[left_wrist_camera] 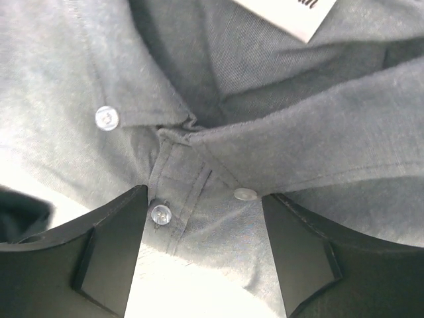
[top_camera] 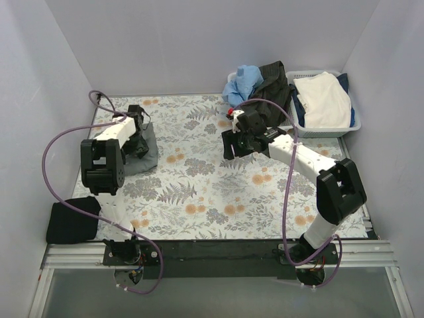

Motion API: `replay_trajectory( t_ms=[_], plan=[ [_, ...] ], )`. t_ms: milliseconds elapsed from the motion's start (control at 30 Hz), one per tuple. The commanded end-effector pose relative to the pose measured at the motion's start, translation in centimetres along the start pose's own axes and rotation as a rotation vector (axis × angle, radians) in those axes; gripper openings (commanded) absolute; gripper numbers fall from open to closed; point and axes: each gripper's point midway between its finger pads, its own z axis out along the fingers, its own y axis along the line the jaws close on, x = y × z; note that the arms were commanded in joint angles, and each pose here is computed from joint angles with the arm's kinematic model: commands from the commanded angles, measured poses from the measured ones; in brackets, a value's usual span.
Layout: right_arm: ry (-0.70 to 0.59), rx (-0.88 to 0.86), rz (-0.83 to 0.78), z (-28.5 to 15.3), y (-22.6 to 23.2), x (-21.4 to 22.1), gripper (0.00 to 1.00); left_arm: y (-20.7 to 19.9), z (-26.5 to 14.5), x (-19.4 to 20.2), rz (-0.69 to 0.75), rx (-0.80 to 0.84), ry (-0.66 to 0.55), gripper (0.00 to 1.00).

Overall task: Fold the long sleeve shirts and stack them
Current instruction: Neatly place the folded shirt to the corner

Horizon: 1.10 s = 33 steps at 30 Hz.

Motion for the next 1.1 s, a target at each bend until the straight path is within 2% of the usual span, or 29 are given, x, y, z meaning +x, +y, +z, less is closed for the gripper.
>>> replay_trajectory(
  t_ms=[0,100,167,200,233,300,333,433,467,533,600,733,1067],
  plan=[
    [-0.003,-0.215,-0.029,1.9,4.4,-2.5,0.68,3.7,-4.8,-0.9,-0.061,-0.019,-0.084,0.69],
    [0.024,-0.263,-0.072,3.9,6.8,-3.1,0.67,5.1,-6.5,-0.3,-0.097,-0.025,-0.104,0.7],
    [-0.017,-0.308,-0.101,4.1,9.2,-5.6,0.67,6.7,-7.4,0.2,-0.134,-0.049,-0.117,0.77],
    [0.011,-0.338,-0.092,5.5,9.9,-5.1,0.67,6.9,-7.8,0.2,-0.16,-0.04,-0.122,0.78],
    [-0.029,-0.373,-0.093,5.3,11.2,-7.2,0.67,7.3,-8.6,0.0,-0.184,-0.019,-0.145,0.79],
    [0.01,-0.445,-0.05,7.5,13.0,-6.9,0.67,6.6,-9.8,-0.1,-0.23,0.059,-0.151,0.81],
    [-0.025,-0.485,-0.046,7.5,14.1,-8.7,0.67,6.5,-11.3,-0.5,-0.264,0.114,-0.179,0.81],
    [-0.025,-0.589,-0.014,9.9,16.8,-8.9,0.67,5.2,-14.5,-0.8,-0.312,0.287,-0.211,0.8],
    [-0.051,-0.626,-0.024,9.8,18.4,-9.8,0.67,5.4,-16.6,-1.4,-0.332,0.362,-0.271,0.81],
    [-0.042,-0.681,-0.018,11.8,20.0,-9.2,0.67,4.5,-19.1,-1.4,-0.322,0.49,-0.294,0.81],
    [-0.023,-0.722,0.006,13.2,22.0,-8.7,0.68,4.8,-20.3,-0.9,-0.335,0.493,-0.297,0.81],
    [-0.005,-0.79,0.042,15.0,24.9,-7.3,0.68,3.1,-21.9,0.7,-0.282,0.618,-0.3,0.81],
    [-0.02,-0.806,0.097,20.3,29.2,-3.9,0.62,1.1,-23.4,2.1,-0.204,0.695,-0.305,0.82]
  ],
)
